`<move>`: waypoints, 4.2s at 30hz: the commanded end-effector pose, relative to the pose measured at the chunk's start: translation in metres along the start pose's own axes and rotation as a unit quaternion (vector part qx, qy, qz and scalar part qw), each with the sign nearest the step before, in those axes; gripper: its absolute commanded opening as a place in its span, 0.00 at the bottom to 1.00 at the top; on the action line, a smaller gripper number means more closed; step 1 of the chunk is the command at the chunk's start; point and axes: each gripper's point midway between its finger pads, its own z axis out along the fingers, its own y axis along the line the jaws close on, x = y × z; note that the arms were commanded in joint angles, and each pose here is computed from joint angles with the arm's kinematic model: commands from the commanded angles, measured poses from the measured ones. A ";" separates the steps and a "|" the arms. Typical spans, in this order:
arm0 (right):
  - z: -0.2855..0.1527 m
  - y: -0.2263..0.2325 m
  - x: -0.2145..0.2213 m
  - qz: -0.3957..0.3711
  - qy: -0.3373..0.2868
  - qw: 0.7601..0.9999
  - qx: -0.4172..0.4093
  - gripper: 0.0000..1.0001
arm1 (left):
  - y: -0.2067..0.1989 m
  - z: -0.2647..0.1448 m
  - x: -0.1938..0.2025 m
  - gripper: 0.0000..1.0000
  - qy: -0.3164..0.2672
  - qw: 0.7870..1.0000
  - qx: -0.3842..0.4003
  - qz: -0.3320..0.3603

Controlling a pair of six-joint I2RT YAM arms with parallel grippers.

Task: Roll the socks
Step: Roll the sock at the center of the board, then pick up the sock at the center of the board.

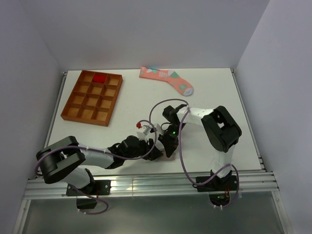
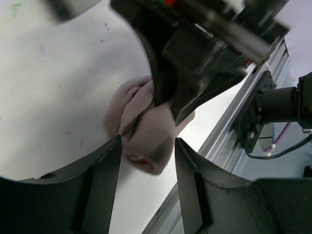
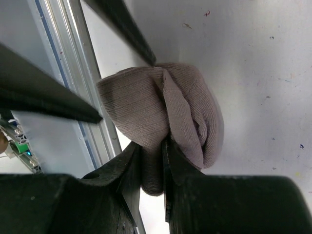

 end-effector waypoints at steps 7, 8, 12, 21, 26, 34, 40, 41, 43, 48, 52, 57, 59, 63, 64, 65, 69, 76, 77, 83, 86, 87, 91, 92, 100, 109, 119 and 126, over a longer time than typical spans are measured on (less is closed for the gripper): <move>0.003 -0.037 0.023 0.003 0.058 0.996 0.065 0.13 | -0.008 0.023 0.003 0.49 0.032 0.999 0.005 0.017; 0.002 -0.037 0.021 0.002 0.057 0.996 0.066 0.13 | -0.007 0.025 0.005 0.48 0.035 0.999 0.003 0.016; 0.000 -0.038 0.018 0.005 0.053 0.996 0.074 0.15 | 0.004 0.028 0.014 0.37 0.057 0.998 -0.019 0.012; -0.012 -0.044 0.006 -0.009 0.024 0.992 0.122 0.34 | 0.018 0.030 0.029 0.07 0.086 0.995 -0.050 0.001; -0.018 -0.043 0.000 -0.013 0.004 0.991 0.132 0.40 | 0.023 0.031 0.033 0.00 0.092 0.994 -0.058 -0.009; -0.045 -0.032 -0.010 -0.040 -0.058 0.988 0.135 0.47 | 0.032 0.033 0.042 0.00 0.102 0.992 -0.077 -0.021; -0.060 -0.024 -0.009 -0.052 -0.091 0.985 0.136 0.50 | 0.037 0.036 0.044 0.00 0.108 0.990 -0.085 -0.031; -0.061 -0.023 -0.010 -0.055 -0.094 0.985 0.136 0.50 | 0.037 0.036 0.044 0.00 0.110 0.990 -0.085 -0.032; -0.062 -0.023 -0.005 -0.060 -0.097 0.983 0.143 0.50 | 0.036 0.037 0.041 0.00 0.107 0.990 -0.083 -0.034; -0.074 -0.025 0.001 -0.090 -0.127 0.968 0.197 0.50 | 0.038 0.038 0.042 0.00 0.113 0.989 -0.087 -0.040; -0.085 -0.026 0.002 -0.118 -0.149 0.951 0.245 0.53 | 0.038 0.039 0.042 0.00 0.114 0.989 -0.085 -0.043; -0.087 -0.014 0.010 -0.177 -0.159 0.935 0.263 0.53 | 0.038 0.041 0.043 0.00 0.119 0.988 -0.084 -0.046; -0.090 -0.009 0.011 -0.201 -0.165 0.925 0.276 0.55 | 0.039 0.041 0.044 0.00 0.121 0.988 -0.084 -0.047; -0.087 -0.003 0.017 -0.243 -0.154 0.913 0.289 0.57 | 0.038 0.043 0.045 0.00 0.125 0.988 -0.082 -0.050; -0.086 -0.002 0.017 -0.248 -0.152 0.911 0.293 0.57 | 0.038 0.043 0.046 0.00 0.125 0.987 -0.081 -0.051; -0.085 0.002 0.014 -0.264 -0.152 0.905 0.297 0.57 | 0.038 0.043 0.045 0.00 0.125 0.987 -0.081 -0.052; -0.072 0.008 0.014 -0.293 -0.142 0.894 0.309 0.58 | 0.038 0.045 0.047 0.00 0.127 0.987 -0.079 -0.058; -0.053 0.014 0.013 -0.342 -0.125 0.871 0.330 0.60 | 0.037 0.046 0.048 0.00 0.131 0.987 -0.075 -0.062; -0.052 0.014 0.013 -0.345 -0.124 0.869 0.332 0.61 | 0.038 0.046 0.049 0.00 0.134 0.986 -0.076 -0.062; -0.043 0.012 0.012 -0.357 -0.113 0.865 0.334 0.61 | 0.037 0.048 0.050 0.00 0.136 0.986 -0.069 -0.069; -0.036 0.007 0.015 -0.356 -0.101 0.868 0.330 0.61 | 0.037 0.048 0.051 0.00 0.139 0.986 -0.068 -0.069; -0.035 0.006 0.015 -0.357 -0.097 0.868 0.332 0.61 | 0.036 0.049 0.051 0.00 0.139 0.986 -0.066 -0.069; -0.025 0.001 0.018 -0.353 -0.076 0.876 0.321 0.61 | 0.037 0.049 0.051 0.00 0.143 0.985 -0.065 -0.070; -0.024 0.000 0.019 -0.351 -0.073 0.877 0.319 0.61 | 0.037 0.049 0.051 0.00 0.143 0.985 -0.065 -0.071; -0.012 -0.013 0.029 -0.337 -0.035 0.888 0.311 0.61 | 0.038 0.046 0.043 0.00 0.142 0.983 -0.045 -0.104; -0.003 -0.021 0.041 -0.316 -0.012 0.898 0.305 0.49 | 0.035 0.051 0.040 0.00 0.155 0.979 -0.031 -0.127; -0.001 -0.021 0.041 -0.293 -0.001 0.909 0.297 0.15 | 0.029 0.052 0.028 0.01 0.164 0.970 -0.039 -0.174; -0.003 -0.021 0.031 -0.262 -0.019 0.917 0.302 0.00 | 0.026 0.046 -0.005 0.14 0.109 0.975 -0.058 -0.185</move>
